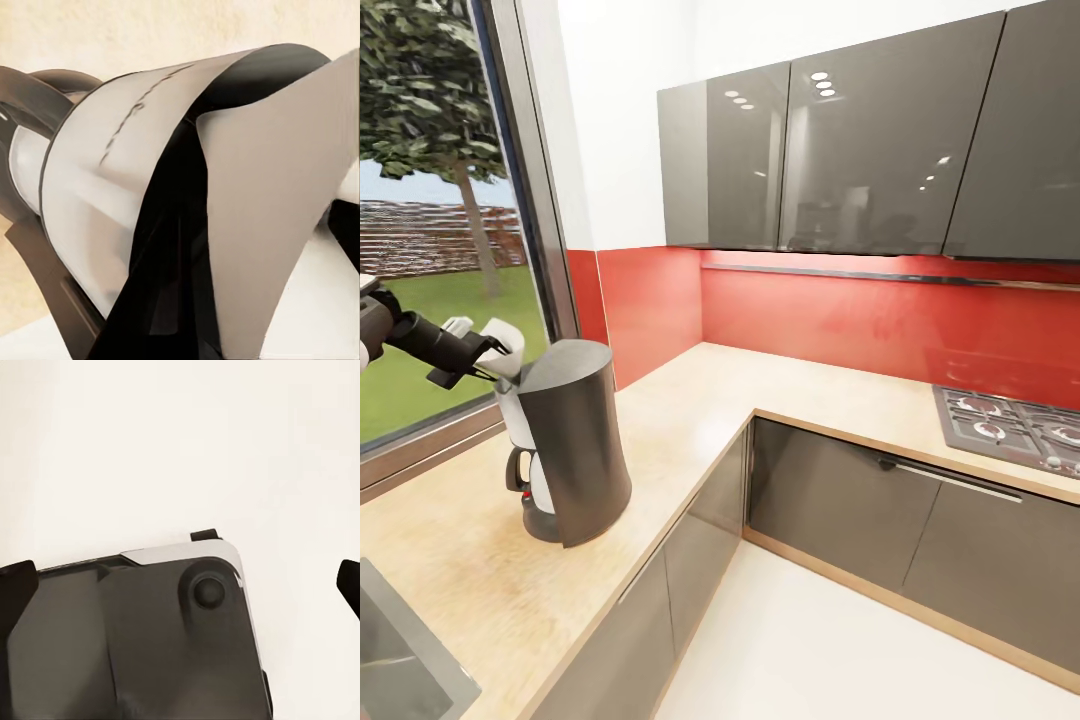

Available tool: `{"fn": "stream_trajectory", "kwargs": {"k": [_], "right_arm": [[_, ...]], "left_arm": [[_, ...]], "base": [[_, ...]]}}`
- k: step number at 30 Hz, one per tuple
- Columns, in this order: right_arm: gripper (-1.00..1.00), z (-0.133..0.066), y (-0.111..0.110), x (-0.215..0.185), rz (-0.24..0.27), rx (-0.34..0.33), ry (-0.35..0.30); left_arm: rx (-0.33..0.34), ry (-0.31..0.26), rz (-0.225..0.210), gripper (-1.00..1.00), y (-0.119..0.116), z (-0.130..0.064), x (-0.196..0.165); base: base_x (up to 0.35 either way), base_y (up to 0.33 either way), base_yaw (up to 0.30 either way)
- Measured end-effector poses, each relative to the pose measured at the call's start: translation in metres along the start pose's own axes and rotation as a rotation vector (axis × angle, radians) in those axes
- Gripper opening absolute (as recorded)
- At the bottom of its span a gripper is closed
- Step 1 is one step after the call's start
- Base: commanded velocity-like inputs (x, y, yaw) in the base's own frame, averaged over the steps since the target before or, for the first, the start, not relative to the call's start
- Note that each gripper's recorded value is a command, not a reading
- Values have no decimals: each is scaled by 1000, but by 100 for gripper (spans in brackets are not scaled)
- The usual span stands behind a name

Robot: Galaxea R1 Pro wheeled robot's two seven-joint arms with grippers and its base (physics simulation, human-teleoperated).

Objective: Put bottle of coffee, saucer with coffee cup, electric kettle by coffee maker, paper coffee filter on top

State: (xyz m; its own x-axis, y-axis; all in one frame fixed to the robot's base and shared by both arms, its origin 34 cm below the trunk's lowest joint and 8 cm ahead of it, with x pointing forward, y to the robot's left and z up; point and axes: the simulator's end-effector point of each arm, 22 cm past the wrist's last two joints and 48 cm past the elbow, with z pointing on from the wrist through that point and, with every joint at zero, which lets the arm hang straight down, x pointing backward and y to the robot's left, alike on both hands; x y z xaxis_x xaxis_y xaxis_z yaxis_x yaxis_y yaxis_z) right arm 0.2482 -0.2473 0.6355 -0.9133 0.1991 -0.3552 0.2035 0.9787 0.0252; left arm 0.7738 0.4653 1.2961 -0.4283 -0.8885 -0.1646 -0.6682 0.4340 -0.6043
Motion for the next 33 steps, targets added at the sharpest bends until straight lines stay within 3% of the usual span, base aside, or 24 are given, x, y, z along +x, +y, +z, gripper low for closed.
{"fn": "stream_trajectory", "kwargs": {"k": [33], "right_arm": [[100,0,0,0,0,0,0]], "left_arm": [[-1,1,2,-100,0,0,0]], "base": [[12,-4,0]]}}
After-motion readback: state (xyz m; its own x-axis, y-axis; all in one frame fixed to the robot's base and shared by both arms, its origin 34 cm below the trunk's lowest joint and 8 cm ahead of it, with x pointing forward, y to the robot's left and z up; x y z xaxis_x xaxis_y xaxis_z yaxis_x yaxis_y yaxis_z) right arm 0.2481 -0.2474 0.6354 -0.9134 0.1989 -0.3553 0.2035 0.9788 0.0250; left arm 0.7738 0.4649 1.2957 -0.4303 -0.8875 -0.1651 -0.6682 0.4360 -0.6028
